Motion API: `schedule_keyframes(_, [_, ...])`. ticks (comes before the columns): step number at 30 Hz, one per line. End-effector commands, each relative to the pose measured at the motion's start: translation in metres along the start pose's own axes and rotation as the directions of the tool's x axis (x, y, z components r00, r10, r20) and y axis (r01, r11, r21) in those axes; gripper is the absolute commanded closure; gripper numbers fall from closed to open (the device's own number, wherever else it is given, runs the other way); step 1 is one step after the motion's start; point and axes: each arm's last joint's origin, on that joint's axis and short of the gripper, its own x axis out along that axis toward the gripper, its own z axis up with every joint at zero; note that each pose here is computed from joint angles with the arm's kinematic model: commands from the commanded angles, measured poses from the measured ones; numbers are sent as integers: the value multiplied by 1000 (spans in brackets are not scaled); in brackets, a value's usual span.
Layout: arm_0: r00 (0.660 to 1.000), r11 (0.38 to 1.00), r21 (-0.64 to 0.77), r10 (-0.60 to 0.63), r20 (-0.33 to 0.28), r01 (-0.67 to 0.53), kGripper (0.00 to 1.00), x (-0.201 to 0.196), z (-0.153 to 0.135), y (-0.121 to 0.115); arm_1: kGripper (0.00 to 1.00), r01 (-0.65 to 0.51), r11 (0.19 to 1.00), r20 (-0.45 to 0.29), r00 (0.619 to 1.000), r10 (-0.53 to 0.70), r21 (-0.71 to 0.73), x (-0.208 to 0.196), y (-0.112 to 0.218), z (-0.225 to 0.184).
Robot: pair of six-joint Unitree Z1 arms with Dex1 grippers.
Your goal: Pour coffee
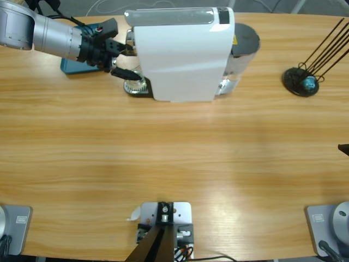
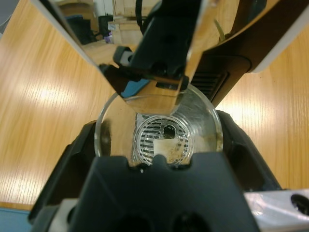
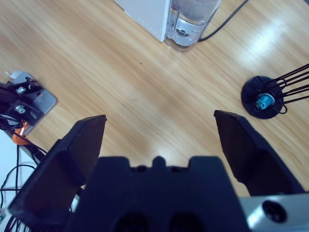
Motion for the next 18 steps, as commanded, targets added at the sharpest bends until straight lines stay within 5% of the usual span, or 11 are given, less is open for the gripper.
schedule_keyframes(1, [999, 998, -47, -33, -40, 31, 36, 16, -12, -3, 0, 13, 1000, -5, 1000, -13, -13, 0, -3, -7])
schedule_keyframes(13, [1000, 998, -69, -7, -16, 6, 36, -17, -15, -12, 0, 12, 1000, -2, 1000, -12, -13, -9, -4, 0])
schedule_keyframes(18, [995, 995, -92, 33, 99, -24, 36, -70, -13, -17, 0, 30, 999, -23, 999, -31, -23, -5, 0, 10])
